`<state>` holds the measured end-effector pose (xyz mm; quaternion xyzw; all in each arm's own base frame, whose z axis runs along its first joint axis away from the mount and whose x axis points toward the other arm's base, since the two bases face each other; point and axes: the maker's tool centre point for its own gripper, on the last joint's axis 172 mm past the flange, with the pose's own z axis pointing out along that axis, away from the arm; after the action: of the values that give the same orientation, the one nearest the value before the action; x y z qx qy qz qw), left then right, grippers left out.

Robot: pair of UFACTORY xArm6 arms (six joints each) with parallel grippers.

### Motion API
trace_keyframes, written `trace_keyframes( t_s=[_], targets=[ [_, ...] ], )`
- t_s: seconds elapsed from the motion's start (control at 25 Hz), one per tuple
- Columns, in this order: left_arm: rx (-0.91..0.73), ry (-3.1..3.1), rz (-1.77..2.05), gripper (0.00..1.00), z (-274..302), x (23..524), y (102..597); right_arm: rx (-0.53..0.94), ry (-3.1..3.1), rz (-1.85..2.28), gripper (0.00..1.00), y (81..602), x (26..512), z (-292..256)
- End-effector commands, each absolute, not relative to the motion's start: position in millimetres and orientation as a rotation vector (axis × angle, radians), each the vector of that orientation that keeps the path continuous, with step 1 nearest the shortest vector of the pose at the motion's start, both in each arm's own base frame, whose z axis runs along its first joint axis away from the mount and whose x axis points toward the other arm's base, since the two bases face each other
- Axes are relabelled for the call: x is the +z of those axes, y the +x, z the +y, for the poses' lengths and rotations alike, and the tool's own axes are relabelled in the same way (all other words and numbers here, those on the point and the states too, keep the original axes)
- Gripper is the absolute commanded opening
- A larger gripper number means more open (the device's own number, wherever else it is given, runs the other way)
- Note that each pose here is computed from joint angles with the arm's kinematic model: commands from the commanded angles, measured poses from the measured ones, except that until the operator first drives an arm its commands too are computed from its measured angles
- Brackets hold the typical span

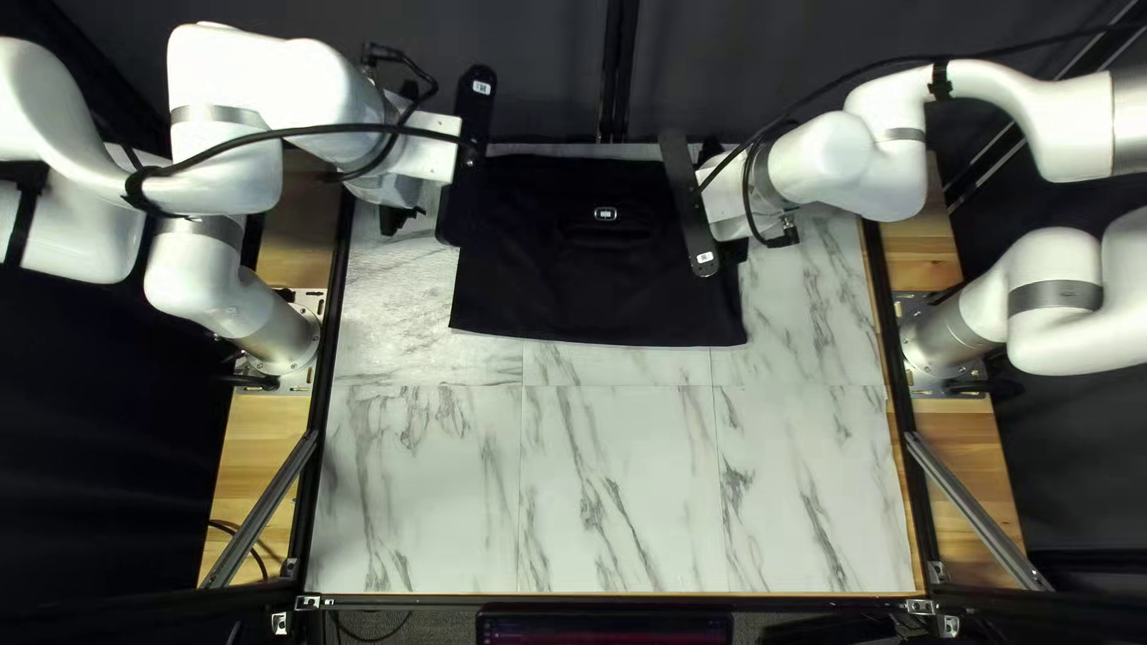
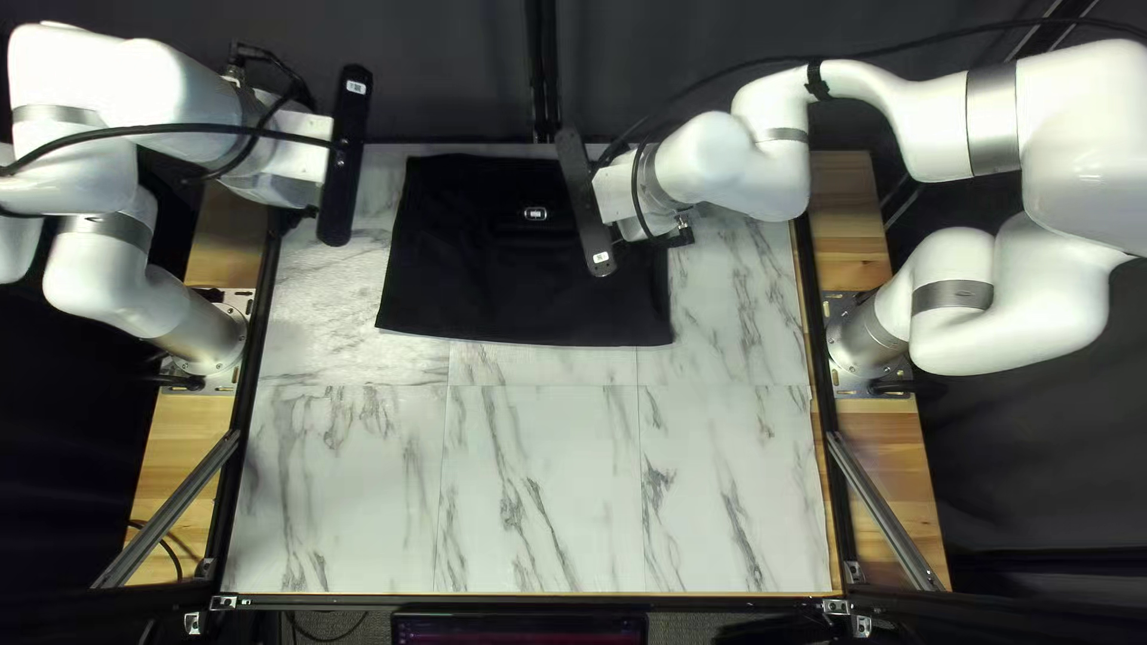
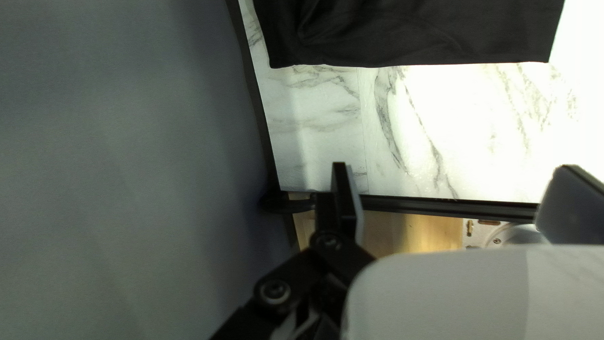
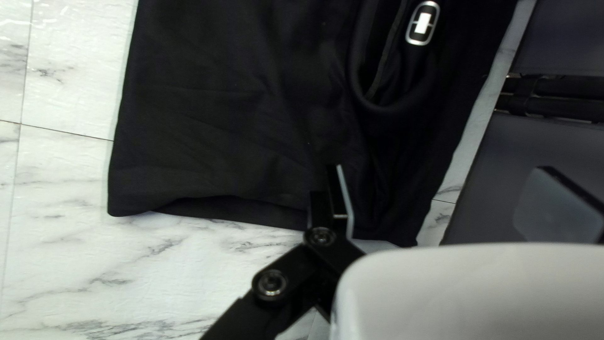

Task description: Fold t-shirt

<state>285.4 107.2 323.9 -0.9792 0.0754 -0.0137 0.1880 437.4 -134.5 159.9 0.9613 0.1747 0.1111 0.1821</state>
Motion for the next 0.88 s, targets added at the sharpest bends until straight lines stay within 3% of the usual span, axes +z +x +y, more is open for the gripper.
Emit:
trace_keyframes(
  t_s=[0.04,0.4,0.88],
  targets=[
    [-0.039,-2.755,0.212,1.00,107.2,323.9,285.4,0.327,2.677,0.474,1.00,447.8,142.8,-138.2],
    [-0.039,-2.755,0.212,1.00,107.2,323.9,285.4,0.341,2.636,0.464,1.00,445.7,87.5,-166.5],
    [-0.039,-2.755,0.212,1.00,107.2,323.9,285.4,0.349,2.611,0.529,1.00,465.6,69.6,-198.9]
  ],
)
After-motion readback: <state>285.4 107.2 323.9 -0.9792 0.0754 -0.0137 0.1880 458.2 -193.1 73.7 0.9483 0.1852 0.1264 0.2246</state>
